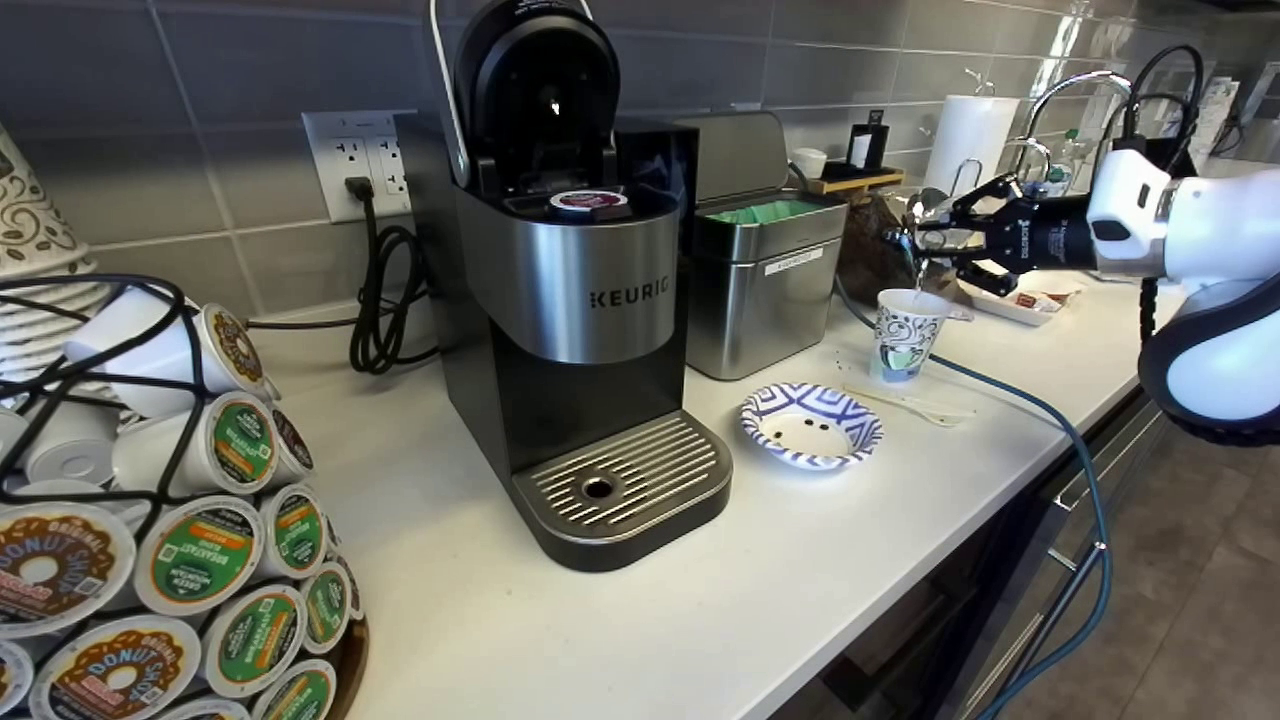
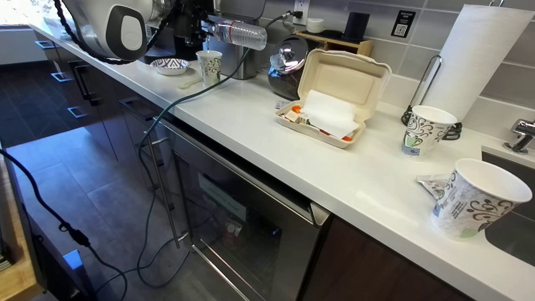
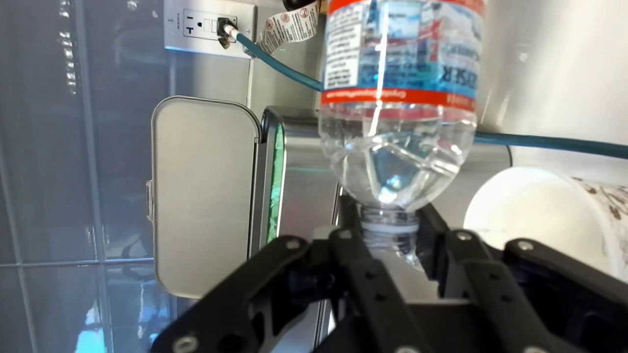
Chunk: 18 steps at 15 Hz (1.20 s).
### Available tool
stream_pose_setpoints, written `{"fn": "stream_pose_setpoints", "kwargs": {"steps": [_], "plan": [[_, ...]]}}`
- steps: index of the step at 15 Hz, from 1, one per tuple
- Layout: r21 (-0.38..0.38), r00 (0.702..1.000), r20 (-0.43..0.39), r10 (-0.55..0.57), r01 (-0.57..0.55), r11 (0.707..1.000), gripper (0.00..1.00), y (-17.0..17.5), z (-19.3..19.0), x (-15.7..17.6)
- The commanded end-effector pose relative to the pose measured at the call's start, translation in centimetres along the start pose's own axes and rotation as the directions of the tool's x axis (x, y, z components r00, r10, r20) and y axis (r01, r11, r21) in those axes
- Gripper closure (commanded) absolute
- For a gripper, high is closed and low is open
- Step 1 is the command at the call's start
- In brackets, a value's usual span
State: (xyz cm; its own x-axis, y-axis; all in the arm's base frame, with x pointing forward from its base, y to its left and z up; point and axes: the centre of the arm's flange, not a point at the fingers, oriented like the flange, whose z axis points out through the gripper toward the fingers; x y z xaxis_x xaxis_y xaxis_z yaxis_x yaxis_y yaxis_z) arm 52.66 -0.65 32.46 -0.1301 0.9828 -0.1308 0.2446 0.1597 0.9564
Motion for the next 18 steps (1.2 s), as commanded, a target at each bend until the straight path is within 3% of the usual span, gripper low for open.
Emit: {"fn": "stream_pose_setpoints", "kwargs": {"steps": [1,18], "plan": [[-0.043,0.999,0.019,-0.044,0.045,0.998,0.92,0.06,-0.36,0.43],[-0.062,0.997,0.018,-0.079,0.080,0.995,0.92,0.22,-0.42,0.53]]}}
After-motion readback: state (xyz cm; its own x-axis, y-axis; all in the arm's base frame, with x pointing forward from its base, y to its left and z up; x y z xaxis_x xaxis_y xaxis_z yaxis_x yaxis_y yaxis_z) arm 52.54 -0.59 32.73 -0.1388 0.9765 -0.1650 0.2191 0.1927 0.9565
